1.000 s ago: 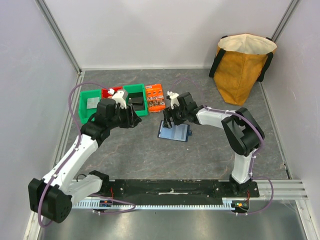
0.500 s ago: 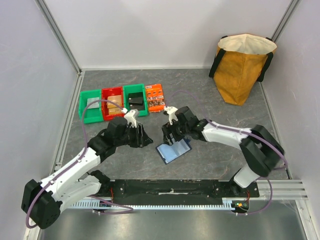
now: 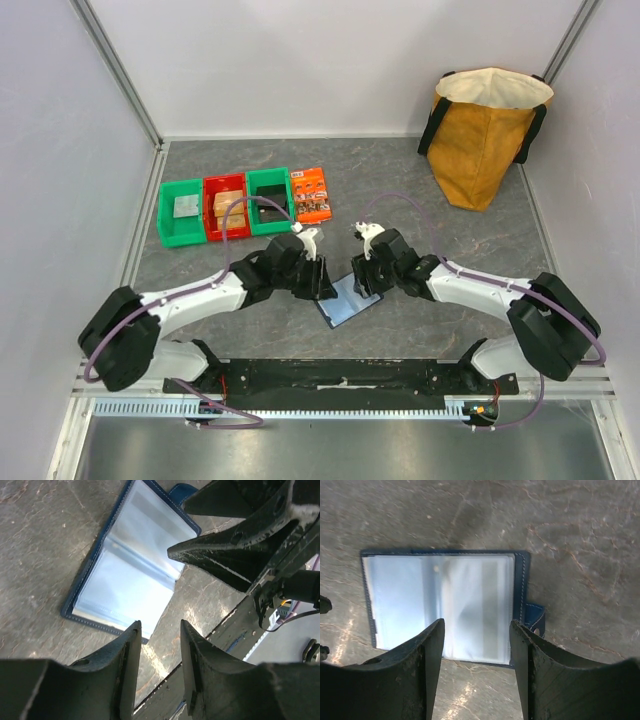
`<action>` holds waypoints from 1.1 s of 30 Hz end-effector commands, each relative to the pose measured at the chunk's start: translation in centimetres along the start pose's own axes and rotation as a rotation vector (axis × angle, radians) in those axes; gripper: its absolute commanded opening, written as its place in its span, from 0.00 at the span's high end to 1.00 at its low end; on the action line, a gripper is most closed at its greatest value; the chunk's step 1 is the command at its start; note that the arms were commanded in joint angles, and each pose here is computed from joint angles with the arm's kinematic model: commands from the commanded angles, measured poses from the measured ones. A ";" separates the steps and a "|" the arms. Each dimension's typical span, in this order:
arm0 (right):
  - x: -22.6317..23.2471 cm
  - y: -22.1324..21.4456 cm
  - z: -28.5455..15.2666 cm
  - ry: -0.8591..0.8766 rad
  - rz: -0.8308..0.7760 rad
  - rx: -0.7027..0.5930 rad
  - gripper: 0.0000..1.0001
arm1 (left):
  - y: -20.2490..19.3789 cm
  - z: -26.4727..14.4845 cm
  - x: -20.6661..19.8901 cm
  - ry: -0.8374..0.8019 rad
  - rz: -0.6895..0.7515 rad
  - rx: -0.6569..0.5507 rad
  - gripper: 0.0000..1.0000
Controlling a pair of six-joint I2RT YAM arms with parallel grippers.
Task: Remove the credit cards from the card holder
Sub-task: Move the card holder to the center of the board, then remove the credit card from the card holder.
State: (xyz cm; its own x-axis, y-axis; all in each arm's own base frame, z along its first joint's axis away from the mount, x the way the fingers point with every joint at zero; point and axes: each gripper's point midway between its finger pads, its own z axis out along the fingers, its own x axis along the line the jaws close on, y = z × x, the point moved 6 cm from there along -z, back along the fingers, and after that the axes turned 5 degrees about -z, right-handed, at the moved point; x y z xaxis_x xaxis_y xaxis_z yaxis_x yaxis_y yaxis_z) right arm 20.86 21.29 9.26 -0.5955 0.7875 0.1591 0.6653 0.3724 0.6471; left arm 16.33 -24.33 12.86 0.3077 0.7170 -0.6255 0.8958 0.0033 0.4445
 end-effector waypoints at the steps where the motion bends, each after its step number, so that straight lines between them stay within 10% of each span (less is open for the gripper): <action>1: -0.8 -0.1 -0.4 -0.057 0.032 -0.030 0.39 | 2.0 2.0 -1.6 -0.037 0.032 -0.048 0.57; 33: 3.2 1.7 -3.0 0.266 0.042 -0.084 0.81 | -2.3 4.8 2.9 0.141 0.015 0.126 0.76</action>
State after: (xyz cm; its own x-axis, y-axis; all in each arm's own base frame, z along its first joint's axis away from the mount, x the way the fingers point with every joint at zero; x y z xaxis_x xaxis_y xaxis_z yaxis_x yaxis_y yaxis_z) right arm 19.03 20.66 9.98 -0.5934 0.7636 0.2546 0.6900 0.3197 0.6493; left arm 16.96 -25.81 7.44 0.2691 0.8020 -0.5332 0.9298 -0.0719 0.3611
